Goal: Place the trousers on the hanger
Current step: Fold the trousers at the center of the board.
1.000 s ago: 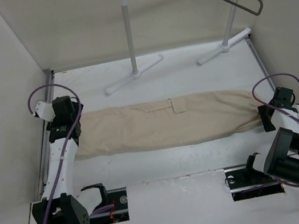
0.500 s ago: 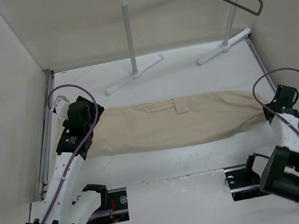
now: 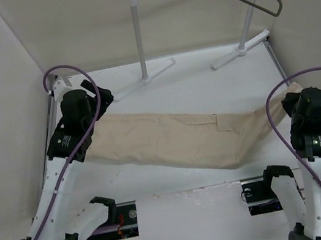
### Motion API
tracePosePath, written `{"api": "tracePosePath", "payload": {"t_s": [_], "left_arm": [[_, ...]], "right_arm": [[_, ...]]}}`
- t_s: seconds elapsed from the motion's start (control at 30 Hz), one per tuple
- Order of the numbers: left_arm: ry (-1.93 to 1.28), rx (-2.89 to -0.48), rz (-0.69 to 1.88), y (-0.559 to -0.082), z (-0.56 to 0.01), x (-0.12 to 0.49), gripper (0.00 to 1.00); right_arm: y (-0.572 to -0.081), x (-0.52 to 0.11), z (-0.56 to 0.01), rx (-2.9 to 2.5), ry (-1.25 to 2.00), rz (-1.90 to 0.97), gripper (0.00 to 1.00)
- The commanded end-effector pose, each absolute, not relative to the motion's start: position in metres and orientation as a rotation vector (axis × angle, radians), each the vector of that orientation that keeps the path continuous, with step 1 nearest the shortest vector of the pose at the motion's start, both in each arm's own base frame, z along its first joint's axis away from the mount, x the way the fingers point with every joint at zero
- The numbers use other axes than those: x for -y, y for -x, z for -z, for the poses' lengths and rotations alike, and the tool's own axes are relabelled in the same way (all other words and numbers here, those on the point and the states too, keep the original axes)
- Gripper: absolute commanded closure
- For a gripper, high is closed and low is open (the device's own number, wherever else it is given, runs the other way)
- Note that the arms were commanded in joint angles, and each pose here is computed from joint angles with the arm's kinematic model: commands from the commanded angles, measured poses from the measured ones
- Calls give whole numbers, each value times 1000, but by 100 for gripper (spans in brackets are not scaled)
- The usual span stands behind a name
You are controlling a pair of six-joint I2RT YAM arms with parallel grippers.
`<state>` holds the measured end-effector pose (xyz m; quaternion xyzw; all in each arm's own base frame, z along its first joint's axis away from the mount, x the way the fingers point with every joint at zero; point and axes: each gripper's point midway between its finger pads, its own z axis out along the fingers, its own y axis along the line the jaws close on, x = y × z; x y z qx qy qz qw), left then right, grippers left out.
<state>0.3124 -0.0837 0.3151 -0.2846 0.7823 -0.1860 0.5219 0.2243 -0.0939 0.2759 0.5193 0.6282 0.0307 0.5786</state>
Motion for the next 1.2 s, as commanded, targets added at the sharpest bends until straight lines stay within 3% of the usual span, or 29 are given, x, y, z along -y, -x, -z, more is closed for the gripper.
{"api": "tracePosePath", "payload": {"t_s": [0.0,0.23,0.3,0.33,0.53,0.83,0.9,0.97,1.0,1.1,1.17], "left_arm": [[658,-1830,417,-297,-342,64,29],[774,-1760,371,-299,-346,11,28],[849,-1714,348,-303,-344,-11,28],[850,-1714,348,-304,-344,-12,28],[973,-1633,305,-309,-337,-48,28],[1101,-1521,181,-286,-345,-92,29],[1108,-1493,124,-282,-354,-104,29],[1105,-1459,57,-277,-367,-116,28],[1094,-1450,27,-277,-374,-121,28],[1068,-1434,-19,-281,-392,-128,28],[1059,-1446,-36,-281,-392,-129,28]], "right_arm": [[-225,55,-281,-1548,-1127,-183,99],[-271,-69,-302,-1699,-966,-475,100],[-295,-158,-333,-1766,-817,-571,99],[-295,-159,-334,-1767,-816,-572,99],[-326,-305,-356,-1864,-626,-681,100],[-298,-533,-326,-2019,-388,-960,97],[-286,-583,-310,-2033,-360,-1062,79],[-273,-623,-298,-2070,-276,-1197,48],[-266,-636,-294,-2091,-237,-1261,40],[-256,-631,-298,-2124,-153,-1281,25],[-270,-601,-300,-2156,-133,-1160,22]]}}
